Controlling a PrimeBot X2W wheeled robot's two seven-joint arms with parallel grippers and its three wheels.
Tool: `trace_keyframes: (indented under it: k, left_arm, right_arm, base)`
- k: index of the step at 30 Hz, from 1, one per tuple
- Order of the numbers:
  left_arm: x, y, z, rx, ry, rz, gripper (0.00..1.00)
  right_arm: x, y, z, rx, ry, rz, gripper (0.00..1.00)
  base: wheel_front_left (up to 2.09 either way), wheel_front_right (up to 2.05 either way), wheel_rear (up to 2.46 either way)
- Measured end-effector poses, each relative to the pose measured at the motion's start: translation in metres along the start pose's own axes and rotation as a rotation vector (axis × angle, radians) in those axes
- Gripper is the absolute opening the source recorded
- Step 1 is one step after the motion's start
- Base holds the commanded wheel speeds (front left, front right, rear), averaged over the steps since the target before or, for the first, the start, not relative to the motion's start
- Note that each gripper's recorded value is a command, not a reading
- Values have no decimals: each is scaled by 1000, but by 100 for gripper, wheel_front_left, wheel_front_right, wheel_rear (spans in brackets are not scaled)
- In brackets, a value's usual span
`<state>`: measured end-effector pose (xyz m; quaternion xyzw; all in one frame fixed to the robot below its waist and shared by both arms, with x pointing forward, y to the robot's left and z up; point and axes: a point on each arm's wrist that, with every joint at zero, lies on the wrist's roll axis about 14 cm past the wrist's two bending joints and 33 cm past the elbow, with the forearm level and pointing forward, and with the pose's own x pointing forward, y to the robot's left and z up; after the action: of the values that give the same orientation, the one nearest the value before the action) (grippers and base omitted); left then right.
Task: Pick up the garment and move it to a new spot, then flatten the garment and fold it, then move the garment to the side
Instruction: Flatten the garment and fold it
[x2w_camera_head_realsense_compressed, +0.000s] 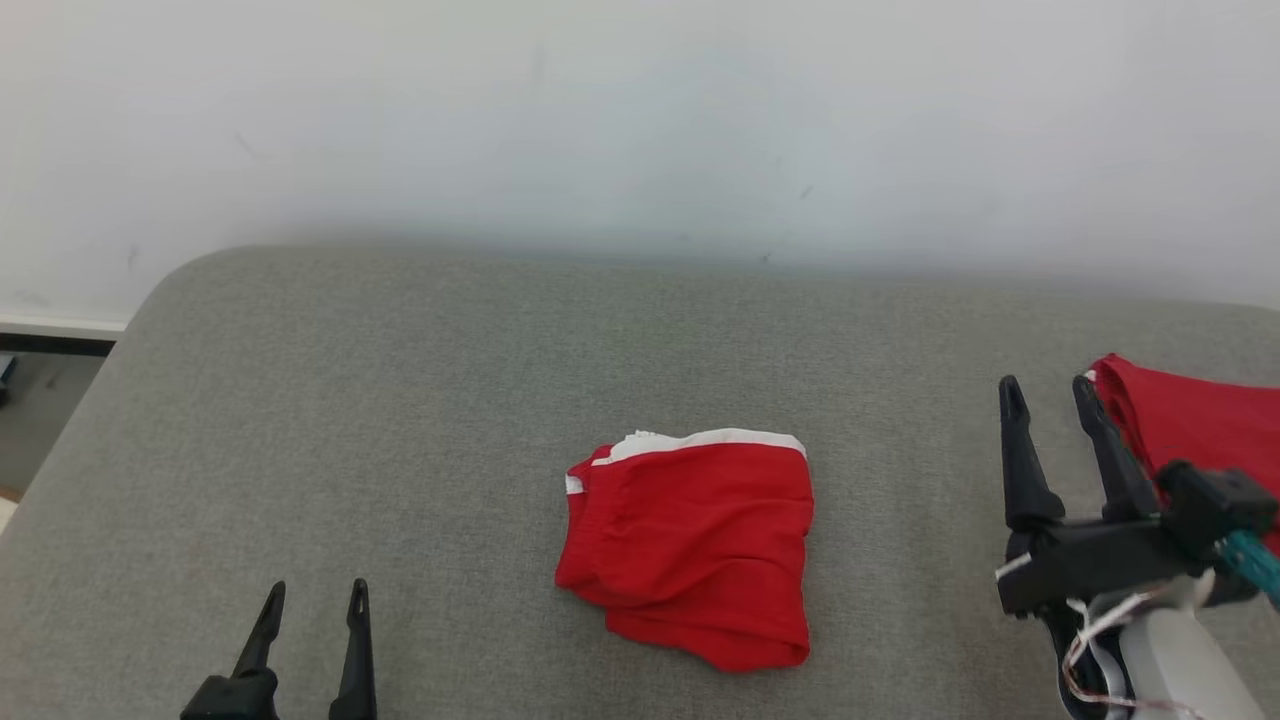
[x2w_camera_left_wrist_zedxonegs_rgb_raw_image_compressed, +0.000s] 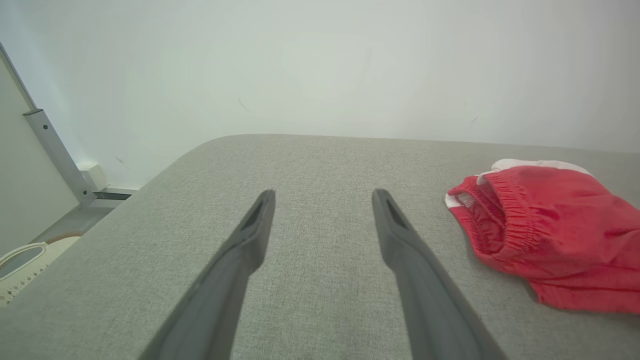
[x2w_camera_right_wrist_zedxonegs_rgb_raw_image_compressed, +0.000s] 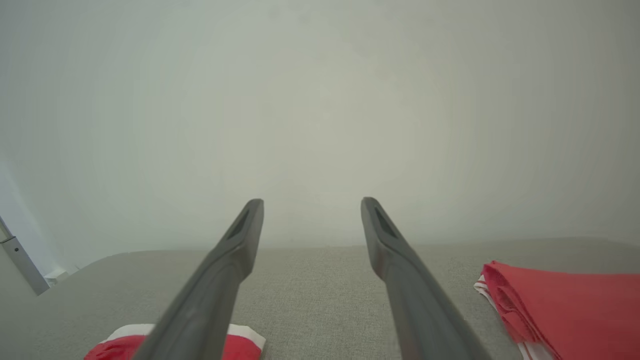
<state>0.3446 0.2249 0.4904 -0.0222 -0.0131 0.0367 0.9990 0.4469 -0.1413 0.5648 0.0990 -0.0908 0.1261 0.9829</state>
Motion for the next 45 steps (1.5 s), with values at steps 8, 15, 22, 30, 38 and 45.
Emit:
trace_keyframes:
  k: [8,15,22,30,38,45]
  left_arm:
    - [2,1,10,37,-30,-9,100]
    - [-4,-1,10,51,-33,-16,100]
    - [-3,-12,11,77,-35,-55,100]
    - [-2,-17,11,88,-38,-71,100]
    - [-2,-15,10,93,-34,-69,100]
    - [-5,-17,6,88,-24,-65,100]
  right_arm:
    - [-45,-10,10,-43,-58,-84,100]
    - [-79,-9,-3,-47,-21,-131,100]
    - [-97,2,-24,-58,47,-117,100]
    - [-101,14,-41,-79,103,-83,100]
    - [-98,10,-40,-65,97,-96,100]
    - [-101,3,-40,-63,98,-119,100]
  base:
    - [0,0,0]
    - [0,0,0]
    - [0,0,0]
    - [0,0,0]
    - [0,0,0]
    - [0,0,0]
